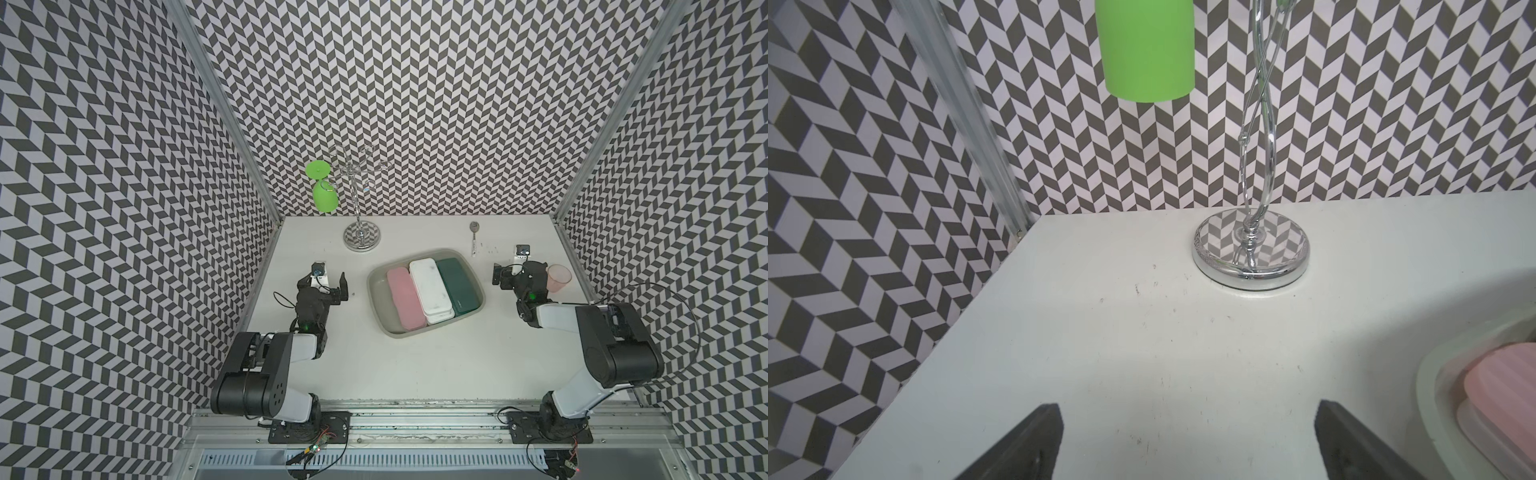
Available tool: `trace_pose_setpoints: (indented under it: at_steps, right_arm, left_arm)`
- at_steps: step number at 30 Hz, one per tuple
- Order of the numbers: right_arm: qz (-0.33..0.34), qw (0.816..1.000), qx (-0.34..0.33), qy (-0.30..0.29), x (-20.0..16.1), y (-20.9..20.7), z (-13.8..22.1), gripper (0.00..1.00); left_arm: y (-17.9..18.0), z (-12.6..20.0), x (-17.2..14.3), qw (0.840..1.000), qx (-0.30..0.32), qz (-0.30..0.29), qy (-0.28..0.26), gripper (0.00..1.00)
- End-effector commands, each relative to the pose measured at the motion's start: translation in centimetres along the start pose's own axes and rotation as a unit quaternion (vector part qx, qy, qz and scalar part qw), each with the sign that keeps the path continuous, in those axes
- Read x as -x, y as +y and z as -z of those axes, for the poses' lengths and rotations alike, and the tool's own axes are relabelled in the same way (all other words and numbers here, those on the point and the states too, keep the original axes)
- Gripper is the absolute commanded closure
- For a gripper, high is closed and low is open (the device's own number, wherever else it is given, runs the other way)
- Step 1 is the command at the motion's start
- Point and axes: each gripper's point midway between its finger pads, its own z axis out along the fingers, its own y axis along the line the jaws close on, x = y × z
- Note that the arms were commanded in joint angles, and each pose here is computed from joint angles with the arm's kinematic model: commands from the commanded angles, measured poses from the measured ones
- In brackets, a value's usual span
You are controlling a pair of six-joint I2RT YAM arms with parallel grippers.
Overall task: Put the pencil case into the storage box
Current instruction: Reset both arms
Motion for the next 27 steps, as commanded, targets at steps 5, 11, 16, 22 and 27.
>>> trace_pose_setpoints:
  at_steps: [5, 11, 16, 22, 27]
  right_arm:
    - [0.027, 0.998, 0.051, -0.017, 0.9, 1.6, 0.1, 0.0]
    - [0.002, 0.997, 0.007, -0.075, 2.0, -0.1, 2.8, 0.0]
    - [-0.006, 0.995, -0.004, -0.104, 2.1, -0.7, 4.4, 0.0]
    - [-0.015, 0.979, 0.002, -0.201, 1.9, -1.1, 8.7, 0.0]
    - [-0.017, 0.982, 0.005, -0.187, 1.9, -1.0, 8.2, 0.01]
  left_arm:
    - [-1.0, 1.7, 2.0, 0.997, -0.043, -0.006, -0.067, 0.0]
    - [0.0, 1.4, 1.1, 0.997, -0.019, 0.008, -0.071, 0.0]
    - [-0.3, 1.2, 0.8, 0.998, -0.031, 0.006, -0.06, 0.0]
    - [-0.3, 1.1, 0.9, 0.998, -0.031, 0.005, -0.063, 0.0]
    - [-0.3, 1.1, 0.8, 0.998, -0.031, 0.006, -0.06, 0.0]
